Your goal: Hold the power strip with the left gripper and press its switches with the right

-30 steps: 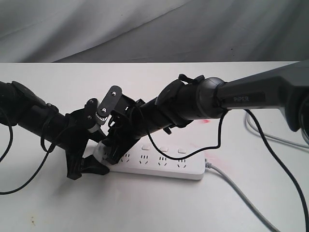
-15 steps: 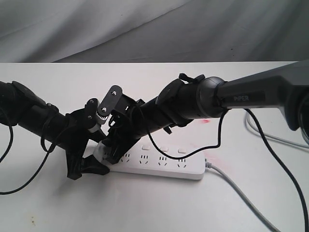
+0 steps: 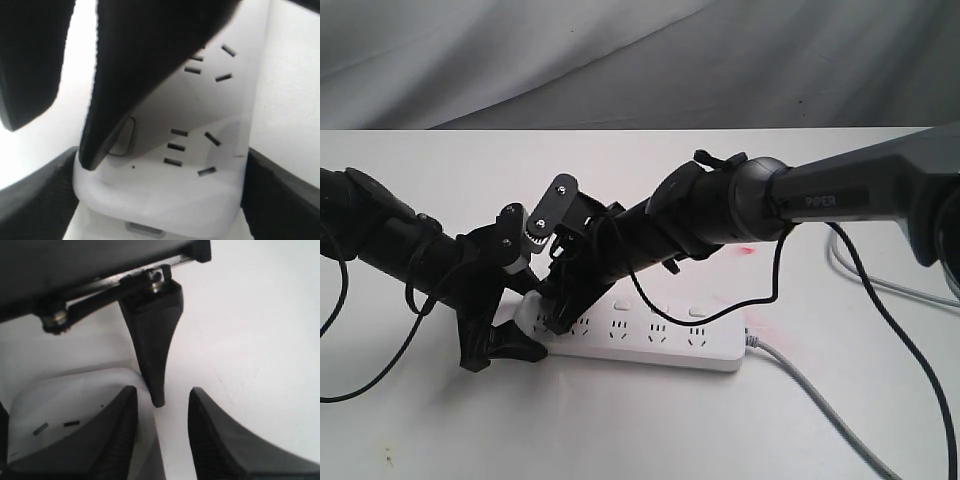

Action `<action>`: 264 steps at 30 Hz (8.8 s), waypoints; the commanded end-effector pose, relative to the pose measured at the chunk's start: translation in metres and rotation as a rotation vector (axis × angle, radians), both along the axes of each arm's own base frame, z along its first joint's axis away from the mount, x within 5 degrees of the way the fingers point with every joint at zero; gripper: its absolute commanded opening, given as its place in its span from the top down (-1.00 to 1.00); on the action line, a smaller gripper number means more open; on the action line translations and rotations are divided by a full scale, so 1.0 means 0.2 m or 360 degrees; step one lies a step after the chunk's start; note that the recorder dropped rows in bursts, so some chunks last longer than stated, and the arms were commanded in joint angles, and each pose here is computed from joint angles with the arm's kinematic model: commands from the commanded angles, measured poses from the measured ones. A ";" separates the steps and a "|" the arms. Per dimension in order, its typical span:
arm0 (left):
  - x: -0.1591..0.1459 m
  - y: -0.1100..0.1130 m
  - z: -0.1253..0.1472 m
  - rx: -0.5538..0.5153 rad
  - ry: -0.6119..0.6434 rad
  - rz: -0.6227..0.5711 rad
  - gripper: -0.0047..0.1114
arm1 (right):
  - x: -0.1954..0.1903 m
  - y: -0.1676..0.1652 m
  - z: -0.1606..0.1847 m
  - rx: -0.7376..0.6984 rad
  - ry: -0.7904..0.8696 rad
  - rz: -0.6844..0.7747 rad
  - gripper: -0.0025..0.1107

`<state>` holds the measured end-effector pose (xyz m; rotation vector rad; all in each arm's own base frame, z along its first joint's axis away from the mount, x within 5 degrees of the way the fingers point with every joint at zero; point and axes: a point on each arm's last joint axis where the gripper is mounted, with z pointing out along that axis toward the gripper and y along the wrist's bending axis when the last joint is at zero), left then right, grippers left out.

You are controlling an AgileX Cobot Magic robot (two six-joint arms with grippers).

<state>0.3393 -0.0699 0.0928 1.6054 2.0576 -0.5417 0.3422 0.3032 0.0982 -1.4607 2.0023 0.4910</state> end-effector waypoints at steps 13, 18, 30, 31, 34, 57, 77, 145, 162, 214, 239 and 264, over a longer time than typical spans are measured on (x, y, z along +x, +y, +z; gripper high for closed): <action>0.00 -0.01 -0.01 -0.0003 0.0021 0.0005 0.05 | -0.02 -0.05 -0.19 -0.0170 0.0047 0.0092 0.39; 0.00 -0.01 -0.01 -0.0003 0.0018 0.0000 0.05 | -0.01 -0.04 -0.07 -0.0099 -0.0003 0.0058 0.39; 0.00 -0.01 -0.01 -0.0003 0.0022 0.0005 0.05 | -0.01 -0.04 0.19 0.0016 -0.0128 0.0067 0.39; 0.00 -0.01 -0.01 -0.0003 0.0022 0.0005 0.05 | -0.01 -0.04 0.20 0.0024 -0.0138 0.0067 0.39; 0.00 -0.01 -0.01 -0.0003 0.0022 0.0005 0.05 | -0.01 -0.04 0.24 0.0040 -0.0156 0.0069 0.39; 0.00 -0.01 -0.01 -0.0003 0.0022 0.0005 0.05 | -0.05 -0.22 0.27 -0.0036 -0.0083 0.0105 0.39; 0.00 -0.01 -0.01 -0.0003 0.0019 0.0001 0.05 | -0.05 -0.17 0.21 -0.0031 -0.0139 0.0099 0.42; 0.00 -0.01 -0.01 -0.0003 0.0018 0.0000 0.05 | -0.07 -0.19 -0.06 -0.0187 0.0082 0.0133 0.42; 0.00 -0.01 -0.01 -0.0003 0.0020 0.0003 0.05 | -0.07 -0.24 -0.09 -0.0246 0.0117 0.0104 0.42; 0.00 -0.01 -0.01 -0.0003 0.0021 0.0005 0.05 | -0.10 -0.38 0.31 -0.0053 -0.0026 0.0019 0.42; 0.00 -0.01 -0.01 -0.0003 0.0018 0.0000 0.05 | -0.08 -0.34 0.16 -0.0128 -0.0072 0.0036 0.42; 0.00 -0.01 -0.01 -0.0003 0.0017 -0.0001 0.05 | -0.08 -0.34 0.09 -0.0151 -0.0004 0.0045 0.42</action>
